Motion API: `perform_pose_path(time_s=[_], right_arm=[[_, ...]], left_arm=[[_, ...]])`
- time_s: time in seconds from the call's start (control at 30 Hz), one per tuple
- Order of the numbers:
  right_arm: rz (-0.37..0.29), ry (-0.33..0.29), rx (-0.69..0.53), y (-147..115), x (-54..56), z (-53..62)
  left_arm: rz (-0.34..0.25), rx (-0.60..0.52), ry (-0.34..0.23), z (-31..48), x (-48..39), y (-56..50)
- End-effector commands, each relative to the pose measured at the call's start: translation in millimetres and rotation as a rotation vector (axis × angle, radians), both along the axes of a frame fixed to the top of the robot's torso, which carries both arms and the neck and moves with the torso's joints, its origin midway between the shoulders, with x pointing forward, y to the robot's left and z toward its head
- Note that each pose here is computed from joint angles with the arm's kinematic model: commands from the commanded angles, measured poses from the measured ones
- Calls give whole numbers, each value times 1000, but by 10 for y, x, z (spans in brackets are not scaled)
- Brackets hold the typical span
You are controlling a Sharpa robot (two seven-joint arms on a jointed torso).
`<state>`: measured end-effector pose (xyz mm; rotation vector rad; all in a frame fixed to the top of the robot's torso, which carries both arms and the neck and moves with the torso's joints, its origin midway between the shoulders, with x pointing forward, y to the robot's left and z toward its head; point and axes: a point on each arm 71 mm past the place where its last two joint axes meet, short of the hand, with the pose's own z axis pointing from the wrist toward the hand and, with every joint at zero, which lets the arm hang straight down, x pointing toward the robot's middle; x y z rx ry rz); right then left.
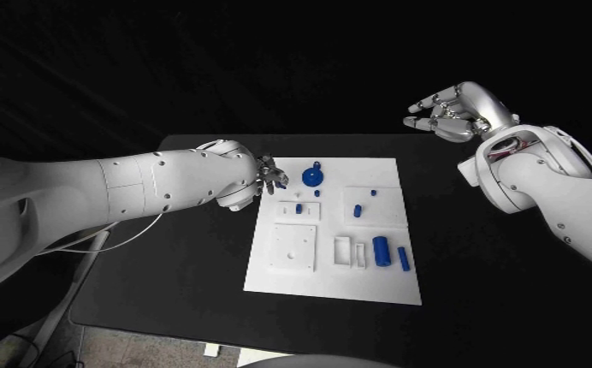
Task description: Assemble the parts on the task board
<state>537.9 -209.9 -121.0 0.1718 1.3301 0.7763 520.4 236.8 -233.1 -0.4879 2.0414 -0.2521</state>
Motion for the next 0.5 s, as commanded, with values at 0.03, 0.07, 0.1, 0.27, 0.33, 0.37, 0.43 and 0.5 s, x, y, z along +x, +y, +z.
perform_pose_path(time_s=[0.03, 0.07, 0.1, 0.27, 0.33, 0.37, 0.43, 0.5], right_arm=[[16, -8, 5, 37, -14, 19], [17, -8, 5, 39, -15, 20], [18, -8, 5, 42, -17, 22], [20, -7, 5, 46, -22, 26], [20, -7, 5, 45, -23, 27], [20, -7, 5, 45, -23, 27], [21, -6, 5, 45, -24, 27], [21, -5, 4, 44, -25, 27]], left_arm=[[-20, 34, -35, -40, -3, -57], [-23, 36, -28, -58, -8, -68], [-28, 38, -18, -79, -14, -82], [-41, 42, 22, -166, -37, -119], [-44, 44, 32, -189, -43, -123], [-44, 44, 34, -194, -44, -124], [-46, 47, 44, -217, -49, -126], [-48, 50, 55, -238, -54, -126]])
